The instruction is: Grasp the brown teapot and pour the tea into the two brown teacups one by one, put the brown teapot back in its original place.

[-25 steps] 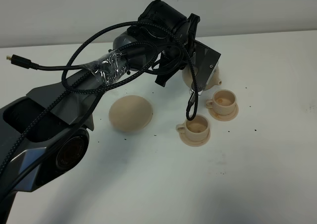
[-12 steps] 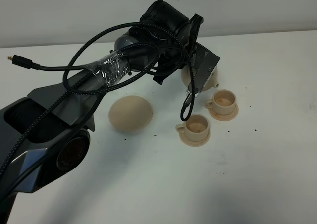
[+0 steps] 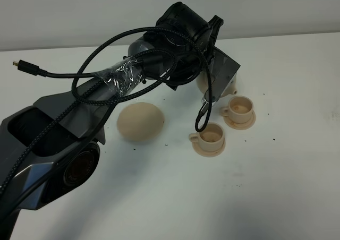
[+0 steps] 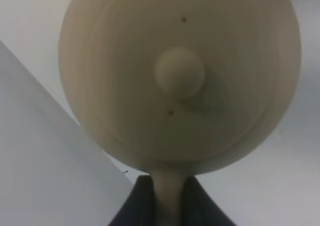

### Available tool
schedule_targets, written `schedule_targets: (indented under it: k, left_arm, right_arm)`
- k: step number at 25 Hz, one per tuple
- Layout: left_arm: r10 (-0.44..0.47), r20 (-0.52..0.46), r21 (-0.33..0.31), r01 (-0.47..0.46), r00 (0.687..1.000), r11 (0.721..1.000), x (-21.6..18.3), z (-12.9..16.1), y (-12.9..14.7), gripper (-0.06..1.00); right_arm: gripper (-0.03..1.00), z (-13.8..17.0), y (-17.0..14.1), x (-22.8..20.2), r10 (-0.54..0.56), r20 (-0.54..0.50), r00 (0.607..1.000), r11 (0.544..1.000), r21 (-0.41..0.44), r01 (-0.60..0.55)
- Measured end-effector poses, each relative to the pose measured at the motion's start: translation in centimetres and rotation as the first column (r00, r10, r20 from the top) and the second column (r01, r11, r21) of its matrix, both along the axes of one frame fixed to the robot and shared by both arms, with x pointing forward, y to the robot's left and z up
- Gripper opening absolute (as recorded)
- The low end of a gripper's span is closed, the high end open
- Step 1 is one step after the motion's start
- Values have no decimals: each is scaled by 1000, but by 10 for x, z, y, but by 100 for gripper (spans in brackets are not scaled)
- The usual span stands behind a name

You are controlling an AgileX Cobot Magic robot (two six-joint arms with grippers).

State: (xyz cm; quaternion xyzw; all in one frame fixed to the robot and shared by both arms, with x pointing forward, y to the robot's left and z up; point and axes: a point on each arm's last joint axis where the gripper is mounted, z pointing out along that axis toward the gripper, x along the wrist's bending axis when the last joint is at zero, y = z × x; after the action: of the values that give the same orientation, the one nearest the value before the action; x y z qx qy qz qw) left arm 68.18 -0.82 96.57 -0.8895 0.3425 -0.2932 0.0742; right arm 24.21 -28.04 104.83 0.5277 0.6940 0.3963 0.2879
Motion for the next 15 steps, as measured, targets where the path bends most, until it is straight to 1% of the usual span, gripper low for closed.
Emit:
schedule_targets:
  k: [5,11,15]
  left_arm:
    - [-18,24,30,17,1000,999,-5,-1,-8,12]
    - [-18,12,41,17,1000,999,-6,-11,-11,12]
    - [-1,27,49,0,1000,999,-4,-12,-10,12]
  right_arm:
    - [24,0,0,0,0,0,1000,1000,0,0]
    - [24,0,0,0,0,0,1000,1000,0,0]
    - [24,0,0,0,0,0,1000,1000,0,0]
